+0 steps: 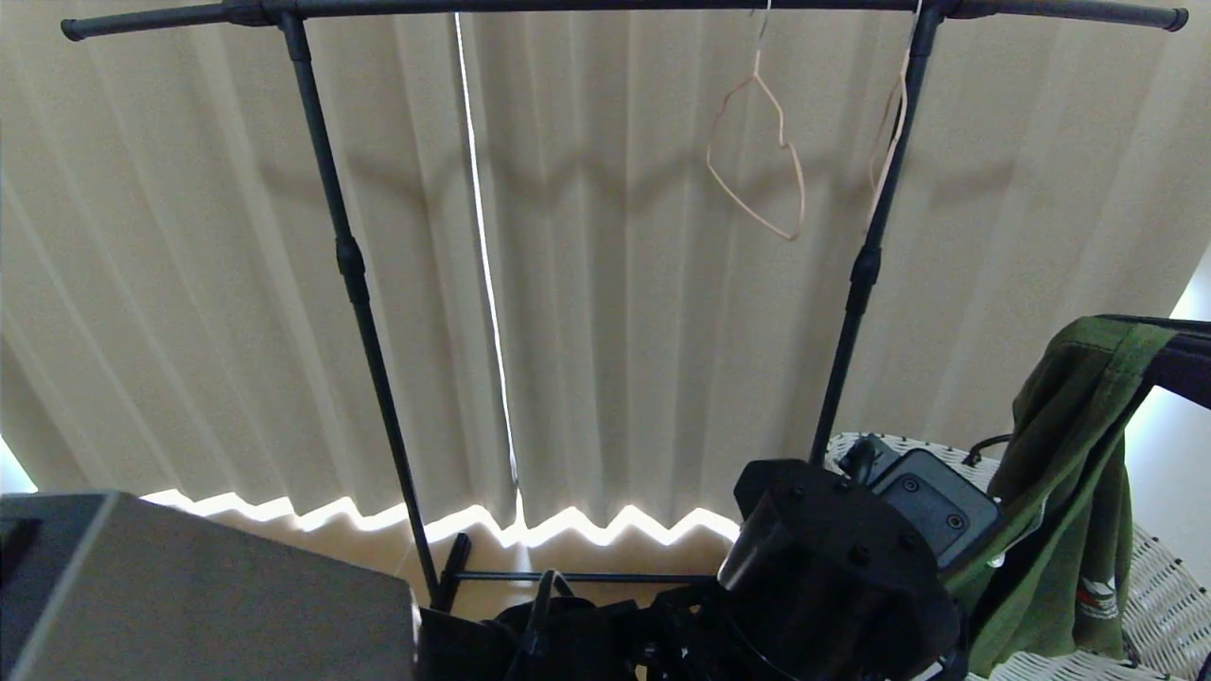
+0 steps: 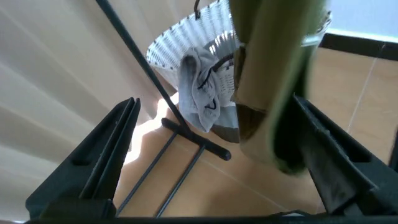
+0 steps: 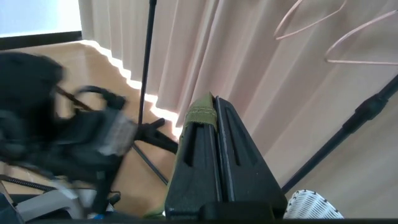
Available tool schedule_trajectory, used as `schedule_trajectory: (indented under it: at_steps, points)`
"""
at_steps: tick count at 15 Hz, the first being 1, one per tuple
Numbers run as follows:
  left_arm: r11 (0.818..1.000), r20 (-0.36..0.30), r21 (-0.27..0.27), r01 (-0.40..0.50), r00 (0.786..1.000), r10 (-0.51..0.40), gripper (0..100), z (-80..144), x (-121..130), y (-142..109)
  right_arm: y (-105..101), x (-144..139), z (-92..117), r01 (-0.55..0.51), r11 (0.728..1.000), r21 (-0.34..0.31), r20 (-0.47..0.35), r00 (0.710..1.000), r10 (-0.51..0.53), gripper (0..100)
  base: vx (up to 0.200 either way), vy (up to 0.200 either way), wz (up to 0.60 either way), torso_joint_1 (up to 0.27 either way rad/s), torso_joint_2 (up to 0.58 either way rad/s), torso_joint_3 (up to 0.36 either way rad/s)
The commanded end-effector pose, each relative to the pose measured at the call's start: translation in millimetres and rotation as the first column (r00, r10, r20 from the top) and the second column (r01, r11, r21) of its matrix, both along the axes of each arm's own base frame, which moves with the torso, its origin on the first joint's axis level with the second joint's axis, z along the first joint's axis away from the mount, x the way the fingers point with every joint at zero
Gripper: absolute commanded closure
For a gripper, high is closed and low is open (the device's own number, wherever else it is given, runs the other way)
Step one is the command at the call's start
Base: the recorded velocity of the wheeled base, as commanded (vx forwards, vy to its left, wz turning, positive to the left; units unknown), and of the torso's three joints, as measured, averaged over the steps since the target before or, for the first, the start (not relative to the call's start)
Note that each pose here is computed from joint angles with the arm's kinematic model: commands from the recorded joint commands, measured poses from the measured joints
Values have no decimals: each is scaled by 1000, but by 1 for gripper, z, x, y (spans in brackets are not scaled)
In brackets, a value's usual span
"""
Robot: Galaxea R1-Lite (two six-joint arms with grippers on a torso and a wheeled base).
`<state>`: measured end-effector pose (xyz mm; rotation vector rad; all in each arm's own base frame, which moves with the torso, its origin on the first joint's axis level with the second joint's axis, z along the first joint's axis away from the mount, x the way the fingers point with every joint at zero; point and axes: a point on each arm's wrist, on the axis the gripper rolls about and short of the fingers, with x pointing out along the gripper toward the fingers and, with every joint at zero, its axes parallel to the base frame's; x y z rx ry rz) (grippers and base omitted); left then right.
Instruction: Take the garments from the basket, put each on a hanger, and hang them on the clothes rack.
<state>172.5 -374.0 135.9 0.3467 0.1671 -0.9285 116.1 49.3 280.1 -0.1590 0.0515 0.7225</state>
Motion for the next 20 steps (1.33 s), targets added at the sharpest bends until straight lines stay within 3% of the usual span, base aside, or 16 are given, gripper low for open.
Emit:
schedule_trajectory:
  at_steps: [1,5,6,8,10,12,15,17,19,20]
  points:
    - [999,-25,29,-22,999,23,0,-18,7,-1,-2,-7,1,-1,1000,7,18,1000,1,100,0,0,0,0,0,0]
    - [999,-32,38,-26,999,28,0,-30,3,7,-3,-10,3,1,1000,10,30,1000,-1,100,0,0,0,0,0,0]
    - [999,-35,45,-25,999,26,100,-34,1,9,-3,-10,3,2,1000,11,31,1000,-2,100,0,0,0,0,0,0]
    - [998,-34,51,-22,999,24,100,-36,-1,11,-3,-10,3,6,1000,16,26,1000,-6,100,0,0,0,0,0,0]
    - [999,13,-34,-26,1000,26,100,-34,-5,13,-4,-10,3,19,998,58,-12,1000,-18,100,0,0,0,0,0,0]
    - [999,60,-37,-21,998,23,100,-31,-12,34,-5,-6,1,47,997,64,-35,998,-45,100,0,0,0,0,0,0]
    - [995,81,-89,-53,995,61,100,7,-16,70,-4,3,-5,86,995,47,-70,994,-83,100,0,0,0,0,0,0]
    - [990,83,-71,-119,989,125,100,39,-9,104,-2,11,-5,107,993,39,-79,991,-104,100,0,0,0,0,0,0]
    - [980,80,-68,-189,978,194,100,73,-5,137,0,17,2,108,993,52,-40,994,-106,100,0,0,0,0,0,0]
    - [971,90,-92,-221,969,229,100,86,-2,150,1,22,7,113,992,60,-20,993,-112,100,0,0,0,0,0,0]
